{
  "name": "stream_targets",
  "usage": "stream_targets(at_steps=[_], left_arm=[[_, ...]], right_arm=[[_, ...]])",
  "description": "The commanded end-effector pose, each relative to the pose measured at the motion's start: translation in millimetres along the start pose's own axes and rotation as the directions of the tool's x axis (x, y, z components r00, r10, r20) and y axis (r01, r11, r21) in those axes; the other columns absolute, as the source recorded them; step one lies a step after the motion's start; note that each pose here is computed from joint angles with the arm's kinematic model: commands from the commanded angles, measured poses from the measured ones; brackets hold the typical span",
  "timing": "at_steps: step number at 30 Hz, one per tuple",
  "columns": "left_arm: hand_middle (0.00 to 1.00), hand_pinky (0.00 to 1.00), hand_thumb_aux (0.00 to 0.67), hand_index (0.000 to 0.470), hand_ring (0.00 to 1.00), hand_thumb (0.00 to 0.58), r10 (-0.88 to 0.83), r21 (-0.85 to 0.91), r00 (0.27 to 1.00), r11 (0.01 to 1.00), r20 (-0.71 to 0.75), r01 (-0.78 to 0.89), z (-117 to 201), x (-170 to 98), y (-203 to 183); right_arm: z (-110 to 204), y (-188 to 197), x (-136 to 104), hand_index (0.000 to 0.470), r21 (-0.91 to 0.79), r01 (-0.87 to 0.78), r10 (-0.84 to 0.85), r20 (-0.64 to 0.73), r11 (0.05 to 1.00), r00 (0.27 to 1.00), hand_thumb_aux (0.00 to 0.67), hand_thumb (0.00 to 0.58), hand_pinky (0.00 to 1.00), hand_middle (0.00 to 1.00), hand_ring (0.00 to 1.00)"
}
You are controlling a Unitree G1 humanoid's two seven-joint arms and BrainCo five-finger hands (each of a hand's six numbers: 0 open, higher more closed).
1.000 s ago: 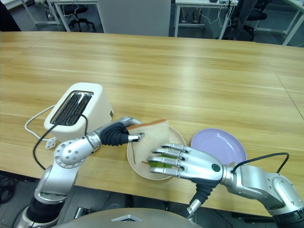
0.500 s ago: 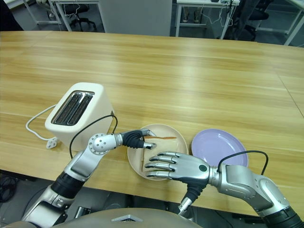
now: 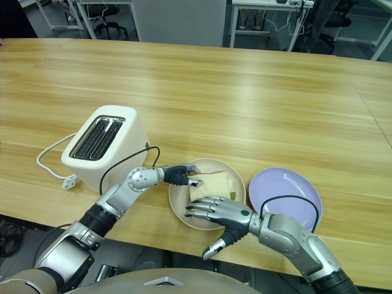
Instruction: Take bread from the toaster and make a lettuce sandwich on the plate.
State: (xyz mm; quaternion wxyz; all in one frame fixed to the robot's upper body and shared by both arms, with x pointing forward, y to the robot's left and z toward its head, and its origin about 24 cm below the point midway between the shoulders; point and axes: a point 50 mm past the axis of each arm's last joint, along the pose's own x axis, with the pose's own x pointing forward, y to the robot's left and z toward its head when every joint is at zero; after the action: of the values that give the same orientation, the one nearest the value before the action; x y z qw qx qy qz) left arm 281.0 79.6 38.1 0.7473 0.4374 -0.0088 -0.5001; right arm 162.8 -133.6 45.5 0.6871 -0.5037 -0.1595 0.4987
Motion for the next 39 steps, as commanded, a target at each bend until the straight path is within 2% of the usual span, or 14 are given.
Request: stream_targets(at_steps=[1, 9, 10, 11, 14, 15, 16, 26, 28, 29, 31, 32, 33, 39], left_arm=[[1.0, 1.0, 0.67, 0.46, 1.0, 0.58, -0.004, 0.094, 0.999, 0.996, -0.035, 0.008, -6, 3, -3], [1.0, 1.0, 0.67, 0.46, 1.0, 0.58, 0.097, 0.359, 0.995, 0.93, -0.034, -0.079, -1, 5, 6], [1.0, 1.0, 0.0, 0.0, 1.0, 0.0, 0.133, 0.402, 0.991, 0.908, -0.02, -0.114, 2, 5, 11], [1.0, 1.0, 0.0, 0.0, 1.0, 0.0, 0.189, 0.447, 0.982, 0.879, 0.0, -0.169, 6, 3, 18], [0.43, 0.43, 0.0, 0.0, 0.43, 0.0, 0.313, 0.53, 0.948, 0.795, 0.057, -0.294, 16, -4, 34], [0.43, 0.43, 0.0, 0.0, 0.43, 0.0, 0.344, 0.545, 0.936, 0.772, 0.073, -0.326, 19, -7, 38], [0.0, 0.0, 0.0, 0.0, 0.0, 0.0, 0.383, 0.555, 0.92, 0.748, 0.086, -0.363, 22, -11, 42], [0.0, 0.0, 0.0, 0.0, 0.0, 0.0, 0.439, 0.472, 0.897, 0.78, 0.054, -0.411, 39, -31, 16], [0.0, 0.0, 0.0, 0.0, 0.0, 0.0, 0.469, 0.417, 0.882, 0.793, 0.047, -0.444, 45, -39, 9], [0.0, 0.0, 0.0, 0.0, 0.0, 0.0, 0.486, 0.382, 0.873, 0.799, 0.046, -0.465, 48, -45, 4], [0.0, 0.0, 0.0, 0.0, 0.0, 0.0, 0.505, 0.328, 0.862, 0.808, 0.041, -0.489, 56, -56, -6], [0.0, 0.0, 0.0, 0.0, 0.0, 0.0, 0.522, 0.294, 0.852, 0.81, 0.033, -0.508, 59, -63, -11], [0.0, 0.0, 0.0, 0.0, 0.0, 0.0, 0.535, 0.269, 0.845, 0.81, 0.025, -0.521, 61, -69, -15], [0.0, 0.0, 0.0, 0.0, 0.0, 0.0, 0.613, 0.066, 0.79, 0.789, -0.018, -0.611, 81, -101, -42]], right_arm=[[-11, 9, 6, 0.0, 0.05, -0.035, 0.039, -0.093, 0.998, 0.995, 0.0, 0.0, 0.0, 0.0, 0.0], [-18, 16, 13, 0.0, 0.225, 0.01, 0.035, -0.195, 0.974, 0.98, 0.0, 0.0, 0.0, 0.0, 0.0], [-19, 17, 13, 0.0, 0.238, 0.016, 0.034, -0.203, 0.971, 0.979, 0.0, 0.0, 0.0, 0.0, 0.0], [-20, 17, 14, 0.0, 0.271, 0.032, 0.028, -0.216, 0.962, 0.976, 0.0, 0.0, 0.0, 0.0, 0.0], [-22, 15, 15, 0.0, 0.344, 0.075, 0.012, -0.244, 0.936, 0.97, 0.0, 0.0, 0.0, 0.0, 0.0], [-23, 15, 15, 0.0, 0.363, 0.088, 0.007, -0.253, 0.928, 0.967, 0.0, 0.0, 0.0, 0.0, 0.0], [-25, 13, 16, 0.0, 0.383, 0.109, -0.004, -0.264, 0.917, 0.965, 0.0, 0.0, 0.0, 0.0, 0.0], [-26, -2, 18, 0.0, 0.485, 0.259, -0.118, -0.301, 0.835, 0.946, 0.0, 0.0, 0.0, 0.0, 0.0], [-23, -13, 18, 0.0, 0.521, 0.333, -0.201, -0.295, 0.786, 0.934, 0.0, 0.0, 0.0, 0.0, 0.0], [-22, -17, 17, 0.025, 0.568, 0.37, -0.239, -0.294, 0.735, 0.925, 0.037, 0.062, 0.0, 0.0, 0.0], [-18, -26, 15, 0.027, 0.62, 0.423, -0.304, -0.295, 0.661, 0.906, 0.039, 0.066, 0.0, 0.0, 0.0], [-17, -29, 14, 0.027, 0.633, 0.438, -0.326, -0.293, 0.638, 0.899, 0.039, 0.066, 0.0, 0.0, 0.0], [-16, -31, 13, 0.0, 0.639, 0.449, -0.338, -0.297, 0.625, 0.893, 0.0, 0.0, 0.0, 0.0, 0.0], [-12, -44, 6, 0.0, 0.726, 0.501, -0.396, -0.333, 0.471, 0.855, 0.0, 0.0, 0.0, 0.0, 0.0]])
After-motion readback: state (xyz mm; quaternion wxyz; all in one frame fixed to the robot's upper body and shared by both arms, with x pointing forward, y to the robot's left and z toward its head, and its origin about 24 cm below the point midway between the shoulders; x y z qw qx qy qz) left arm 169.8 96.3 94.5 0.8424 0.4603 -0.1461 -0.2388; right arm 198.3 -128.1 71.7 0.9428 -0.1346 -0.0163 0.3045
